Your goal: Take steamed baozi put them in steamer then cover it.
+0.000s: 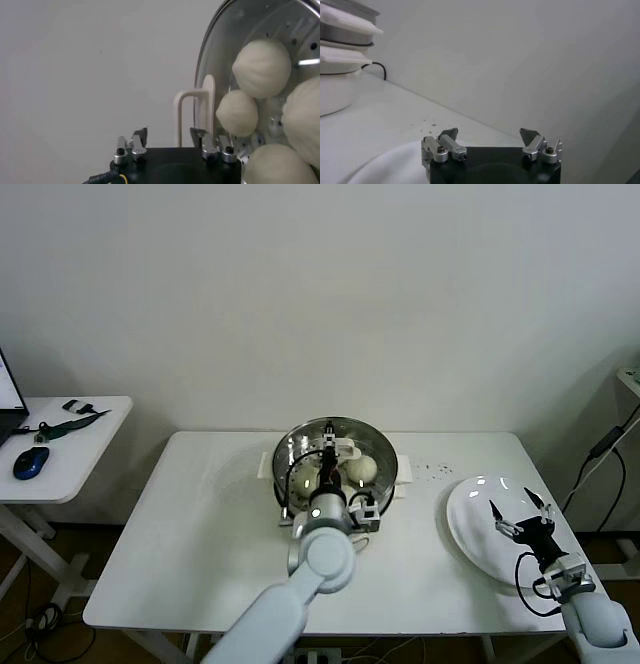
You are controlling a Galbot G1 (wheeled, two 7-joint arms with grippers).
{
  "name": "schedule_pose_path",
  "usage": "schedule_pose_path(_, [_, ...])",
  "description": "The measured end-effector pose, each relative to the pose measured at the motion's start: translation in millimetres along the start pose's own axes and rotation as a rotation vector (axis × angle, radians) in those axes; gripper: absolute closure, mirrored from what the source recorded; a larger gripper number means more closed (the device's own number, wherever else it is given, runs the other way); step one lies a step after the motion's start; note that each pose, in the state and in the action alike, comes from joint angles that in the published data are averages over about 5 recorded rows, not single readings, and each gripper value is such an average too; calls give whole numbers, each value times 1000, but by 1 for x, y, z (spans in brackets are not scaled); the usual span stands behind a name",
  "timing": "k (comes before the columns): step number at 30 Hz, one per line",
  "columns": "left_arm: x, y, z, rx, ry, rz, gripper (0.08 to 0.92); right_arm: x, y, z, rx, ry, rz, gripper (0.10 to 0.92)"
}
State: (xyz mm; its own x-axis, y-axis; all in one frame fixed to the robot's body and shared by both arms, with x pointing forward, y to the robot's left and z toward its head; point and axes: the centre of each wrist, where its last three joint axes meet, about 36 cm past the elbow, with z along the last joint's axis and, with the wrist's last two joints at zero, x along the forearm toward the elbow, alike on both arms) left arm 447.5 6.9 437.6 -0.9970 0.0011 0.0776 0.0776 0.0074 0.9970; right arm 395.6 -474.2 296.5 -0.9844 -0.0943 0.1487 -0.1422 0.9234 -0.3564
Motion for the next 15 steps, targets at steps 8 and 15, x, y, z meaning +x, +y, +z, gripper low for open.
schedule_pose_path(8, [23,18,25,66,-26,31,185,-1,-3,-5,1,12,-1,200])
schedule_pose_path(15, [50,33,49,139,-67,45,177,0,-4,-11,0,35,-2,200])
